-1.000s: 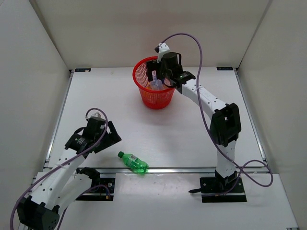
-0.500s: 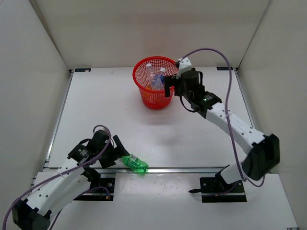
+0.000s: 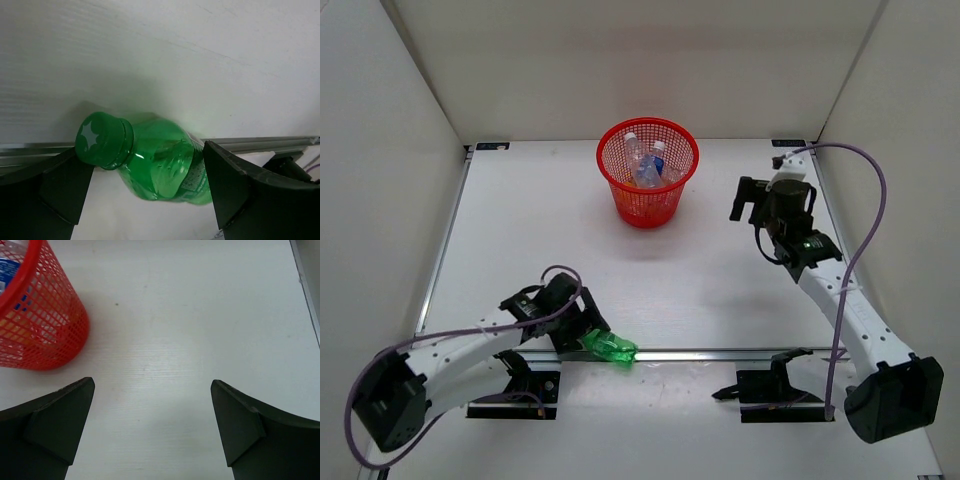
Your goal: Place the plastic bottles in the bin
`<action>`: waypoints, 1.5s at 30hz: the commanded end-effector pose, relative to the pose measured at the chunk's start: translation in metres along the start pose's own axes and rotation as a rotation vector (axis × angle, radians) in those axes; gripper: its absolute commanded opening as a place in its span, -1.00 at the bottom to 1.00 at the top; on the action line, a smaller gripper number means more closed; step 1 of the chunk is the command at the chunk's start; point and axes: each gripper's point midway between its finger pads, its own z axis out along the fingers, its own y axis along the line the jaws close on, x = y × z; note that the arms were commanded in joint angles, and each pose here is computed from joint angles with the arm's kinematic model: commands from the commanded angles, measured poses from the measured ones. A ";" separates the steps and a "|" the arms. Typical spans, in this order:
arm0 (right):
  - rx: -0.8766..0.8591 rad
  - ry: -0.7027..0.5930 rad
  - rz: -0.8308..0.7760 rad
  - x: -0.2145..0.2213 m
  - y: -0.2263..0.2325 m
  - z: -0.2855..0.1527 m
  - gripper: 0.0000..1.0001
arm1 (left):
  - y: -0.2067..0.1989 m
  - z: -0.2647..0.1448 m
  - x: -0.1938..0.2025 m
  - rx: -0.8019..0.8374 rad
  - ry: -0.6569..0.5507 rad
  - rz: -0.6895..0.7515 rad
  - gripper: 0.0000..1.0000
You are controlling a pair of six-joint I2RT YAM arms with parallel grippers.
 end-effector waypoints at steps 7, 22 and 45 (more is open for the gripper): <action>0.089 -0.032 0.118 0.009 -0.040 -0.029 0.98 | -0.049 0.019 -0.013 -0.010 -0.016 0.157 -0.17; 0.167 0.149 0.091 0.073 -0.076 -0.035 0.98 | -0.153 -0.072 -0.133 0.150 -0.326 0.317 -0.94; 0.200 0.176 0.052 0.083 -0.091 -0.041 0.98 | -0.346 -0.136 -0.348 0.246 -0.840 0.359 0.37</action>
